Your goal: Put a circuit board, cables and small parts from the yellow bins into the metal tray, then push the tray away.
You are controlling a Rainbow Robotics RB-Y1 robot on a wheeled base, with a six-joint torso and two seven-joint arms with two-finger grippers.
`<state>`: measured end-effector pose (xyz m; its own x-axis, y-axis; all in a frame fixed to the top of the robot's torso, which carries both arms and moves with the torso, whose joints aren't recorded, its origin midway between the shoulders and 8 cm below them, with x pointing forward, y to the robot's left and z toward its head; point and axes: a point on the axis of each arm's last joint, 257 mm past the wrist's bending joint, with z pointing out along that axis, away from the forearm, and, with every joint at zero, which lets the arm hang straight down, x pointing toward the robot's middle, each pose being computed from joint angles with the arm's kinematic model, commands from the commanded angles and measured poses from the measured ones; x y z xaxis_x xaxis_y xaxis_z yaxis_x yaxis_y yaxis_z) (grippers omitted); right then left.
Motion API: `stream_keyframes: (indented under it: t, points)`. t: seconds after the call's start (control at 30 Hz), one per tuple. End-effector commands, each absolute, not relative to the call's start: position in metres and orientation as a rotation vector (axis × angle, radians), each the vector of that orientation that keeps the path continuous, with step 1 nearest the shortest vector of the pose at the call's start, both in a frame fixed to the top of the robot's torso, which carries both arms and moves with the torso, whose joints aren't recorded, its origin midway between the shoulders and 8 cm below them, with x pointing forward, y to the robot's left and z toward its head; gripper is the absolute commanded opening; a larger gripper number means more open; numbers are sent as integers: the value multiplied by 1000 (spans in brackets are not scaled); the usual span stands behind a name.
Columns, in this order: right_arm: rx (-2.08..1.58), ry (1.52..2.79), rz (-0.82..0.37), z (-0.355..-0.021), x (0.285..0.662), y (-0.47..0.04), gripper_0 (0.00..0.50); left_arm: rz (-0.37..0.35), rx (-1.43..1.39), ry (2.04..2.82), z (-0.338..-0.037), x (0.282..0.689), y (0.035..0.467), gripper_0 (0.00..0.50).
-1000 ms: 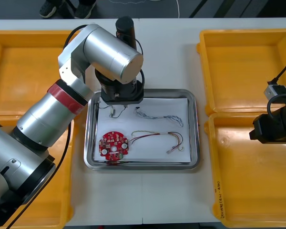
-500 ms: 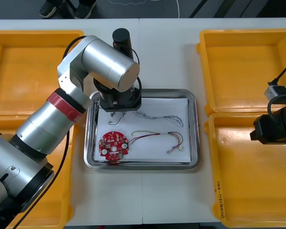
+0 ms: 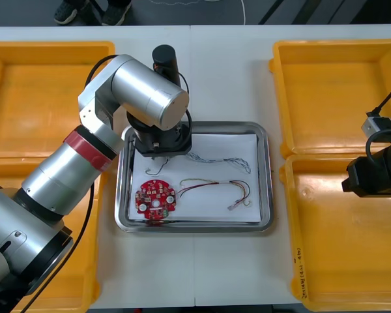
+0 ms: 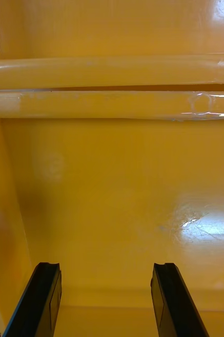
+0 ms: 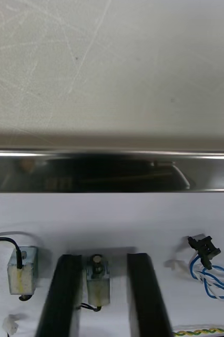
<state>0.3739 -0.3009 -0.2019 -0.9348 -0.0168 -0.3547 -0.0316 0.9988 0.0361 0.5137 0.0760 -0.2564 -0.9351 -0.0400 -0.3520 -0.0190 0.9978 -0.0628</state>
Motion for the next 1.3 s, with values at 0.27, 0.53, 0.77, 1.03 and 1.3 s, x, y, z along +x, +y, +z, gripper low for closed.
stream_keyframes:
  t: [0.27,0.53,0.77,1.03,1.3]
  points:
    - [-37,2762,-3,-195,371,-314,500,-68,156,2753,-252,509,59,500]
    - [-50,2765,2,-195,370,-312,500,-80,154,2730,-226,507,60,500]
    - [-63,2767,10,-195,369,-311,500,-116,143,2683,-185,501,62,500]
    - [-89,2770,24,-195,368,-308,500,-133,110,2623,-135,492,85,500]
    - [-237,2741,46,-187,362,-289,500,-183,103,2527,-88,498,124,500]
